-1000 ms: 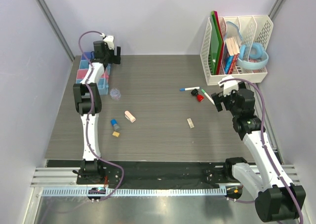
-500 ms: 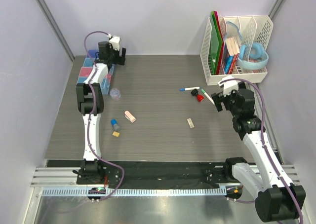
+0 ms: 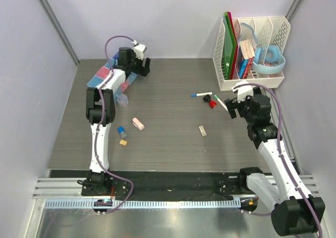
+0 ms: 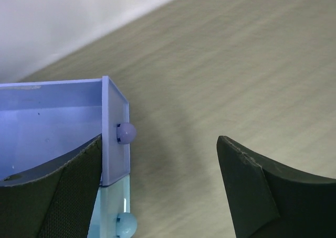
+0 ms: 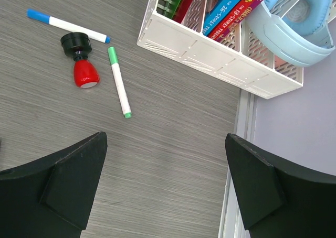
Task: Sort the stationery into containers
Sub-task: Move the storage box to the center of the board.
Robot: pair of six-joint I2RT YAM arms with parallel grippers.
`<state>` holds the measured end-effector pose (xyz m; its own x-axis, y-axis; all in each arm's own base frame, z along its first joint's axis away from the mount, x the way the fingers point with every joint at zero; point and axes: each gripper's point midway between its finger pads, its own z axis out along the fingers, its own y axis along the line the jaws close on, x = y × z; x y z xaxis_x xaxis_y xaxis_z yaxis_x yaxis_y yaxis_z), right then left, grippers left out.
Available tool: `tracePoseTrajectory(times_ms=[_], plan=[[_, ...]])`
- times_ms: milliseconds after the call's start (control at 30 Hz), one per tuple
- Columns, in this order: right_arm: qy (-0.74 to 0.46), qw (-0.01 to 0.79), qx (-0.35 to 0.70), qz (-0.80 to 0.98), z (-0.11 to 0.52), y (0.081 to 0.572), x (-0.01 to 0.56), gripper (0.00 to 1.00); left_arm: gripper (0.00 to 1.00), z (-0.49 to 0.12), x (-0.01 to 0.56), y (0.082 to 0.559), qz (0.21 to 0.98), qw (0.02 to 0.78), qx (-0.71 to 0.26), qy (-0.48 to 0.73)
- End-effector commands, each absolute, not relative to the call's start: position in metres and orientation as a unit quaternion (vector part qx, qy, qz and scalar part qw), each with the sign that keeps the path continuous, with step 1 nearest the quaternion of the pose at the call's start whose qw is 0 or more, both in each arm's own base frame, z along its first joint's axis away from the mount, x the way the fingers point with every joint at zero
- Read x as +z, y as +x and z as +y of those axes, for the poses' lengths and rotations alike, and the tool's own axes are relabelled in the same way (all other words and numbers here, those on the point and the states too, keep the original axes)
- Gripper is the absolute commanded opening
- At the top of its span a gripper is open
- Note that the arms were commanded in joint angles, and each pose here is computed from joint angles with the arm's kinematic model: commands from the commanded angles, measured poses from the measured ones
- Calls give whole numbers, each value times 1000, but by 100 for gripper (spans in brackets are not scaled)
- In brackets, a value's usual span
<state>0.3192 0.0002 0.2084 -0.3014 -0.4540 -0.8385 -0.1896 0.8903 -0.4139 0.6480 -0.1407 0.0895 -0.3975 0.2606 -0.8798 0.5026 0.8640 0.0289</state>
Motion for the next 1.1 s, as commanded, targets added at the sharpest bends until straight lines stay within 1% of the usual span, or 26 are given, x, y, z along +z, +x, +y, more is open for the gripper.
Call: tracePoseTrajectory(times_ms=[0, 200, 467, 800, 1067], plan=[[-196, 584, -116, 779, 3, 323, 228, 100, 84, -207, 110, 599, 814, 466, -188, 291], [-196, 585, -114, 779, 3, 322, 228, 100, 83, -265, 114, 552, 805, 430, -235, 335], [-195, 587, -114, 777, 4, 320, 229, 100, 82, -329, 115, 493, 788, 393, -269, 391], [-196, 585, -115, 779, 3, 320, 227, 100, 82, -365, 141, 459, 767, 391, -298, 411], [-196, 588, -112, 777, 4, 320, 230, 100, 81, -379, 132, 439, 765, 370, -306, 429]])
